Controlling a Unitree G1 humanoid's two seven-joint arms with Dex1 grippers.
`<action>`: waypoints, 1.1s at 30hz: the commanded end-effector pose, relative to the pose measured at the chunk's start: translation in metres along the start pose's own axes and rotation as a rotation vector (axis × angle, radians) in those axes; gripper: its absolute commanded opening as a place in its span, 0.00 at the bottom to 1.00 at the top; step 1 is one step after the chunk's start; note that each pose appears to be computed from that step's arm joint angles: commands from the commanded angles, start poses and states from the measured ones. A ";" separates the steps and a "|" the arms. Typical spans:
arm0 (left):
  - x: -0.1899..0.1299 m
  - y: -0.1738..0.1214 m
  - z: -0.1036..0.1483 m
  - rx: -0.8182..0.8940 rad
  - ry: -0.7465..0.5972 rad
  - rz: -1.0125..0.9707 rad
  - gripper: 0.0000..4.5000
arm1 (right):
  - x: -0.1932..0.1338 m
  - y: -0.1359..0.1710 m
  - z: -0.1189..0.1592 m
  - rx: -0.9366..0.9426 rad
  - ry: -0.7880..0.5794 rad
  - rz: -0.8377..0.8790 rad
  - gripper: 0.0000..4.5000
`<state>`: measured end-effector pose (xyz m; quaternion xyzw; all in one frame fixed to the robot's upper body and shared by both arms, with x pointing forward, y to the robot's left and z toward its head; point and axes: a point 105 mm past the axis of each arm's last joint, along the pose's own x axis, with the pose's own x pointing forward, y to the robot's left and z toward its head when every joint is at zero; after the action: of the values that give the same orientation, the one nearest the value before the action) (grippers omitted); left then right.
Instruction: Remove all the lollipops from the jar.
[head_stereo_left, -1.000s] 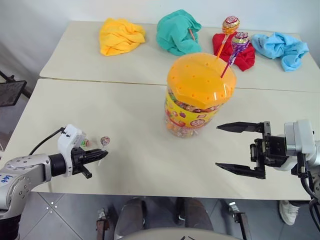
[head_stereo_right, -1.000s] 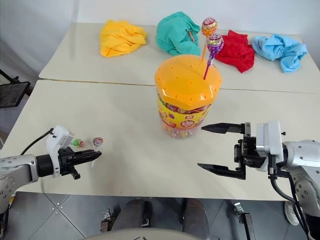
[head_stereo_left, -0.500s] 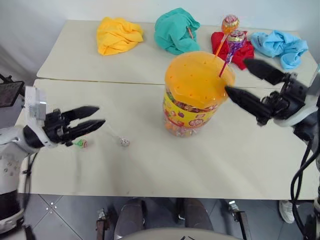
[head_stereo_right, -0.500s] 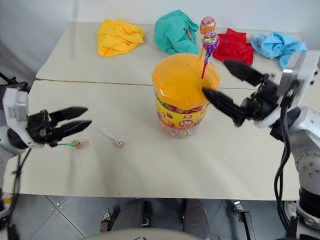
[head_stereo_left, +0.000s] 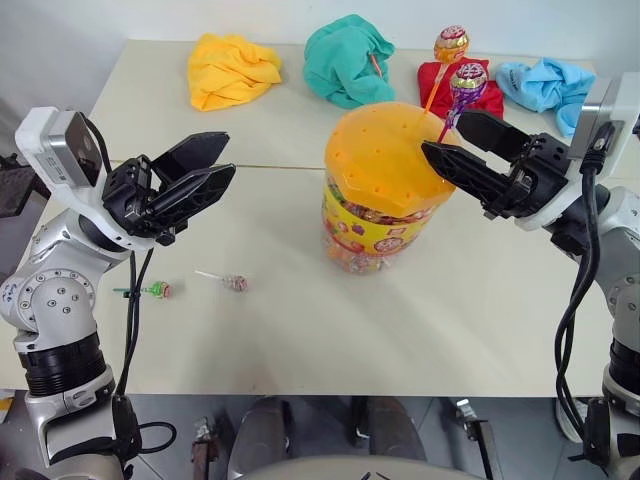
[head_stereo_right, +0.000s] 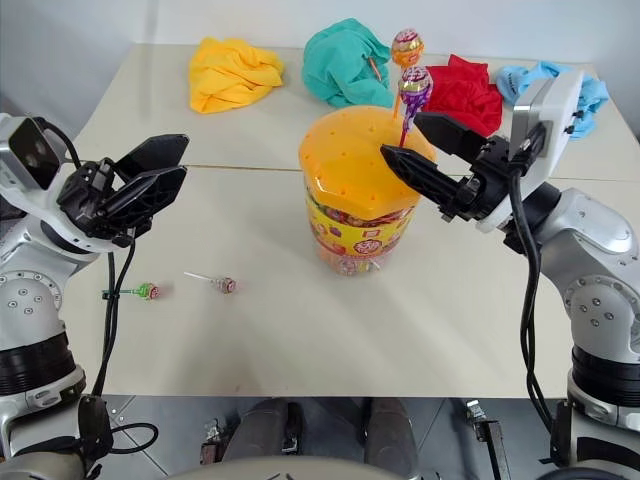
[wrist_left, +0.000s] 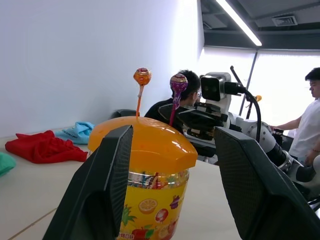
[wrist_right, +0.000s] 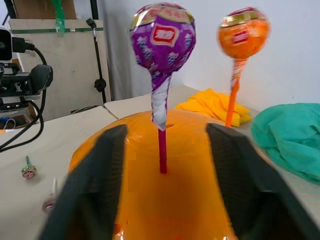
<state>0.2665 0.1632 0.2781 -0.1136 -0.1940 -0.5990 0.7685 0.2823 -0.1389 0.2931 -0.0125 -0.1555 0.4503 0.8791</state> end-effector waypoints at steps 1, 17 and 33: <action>0.004 -0.006 0.006 0.030 -0.012 -0.038 0.60 | -0.004 0.001 0.011 -0.016 -0.041 0.017 0.28; 0.007 -0.019 -0.036 0.099 0.271 -0.311 0.60 | -0.144 -0.089 -0.009 -0.040 0.516 -0.456 0.01; 0.006 -0.014 -0.044 0.132 0.268 -0.258 0.60 | -0.223 -0.093 -0.108 -0.043 0.977 -0.492 0.23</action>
<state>0.2636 0.1331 0.2351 0.0429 -0.1300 -0.6966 0.7043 0.2618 -0.3572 0.1347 -0.1940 0.2901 0.1689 0.9218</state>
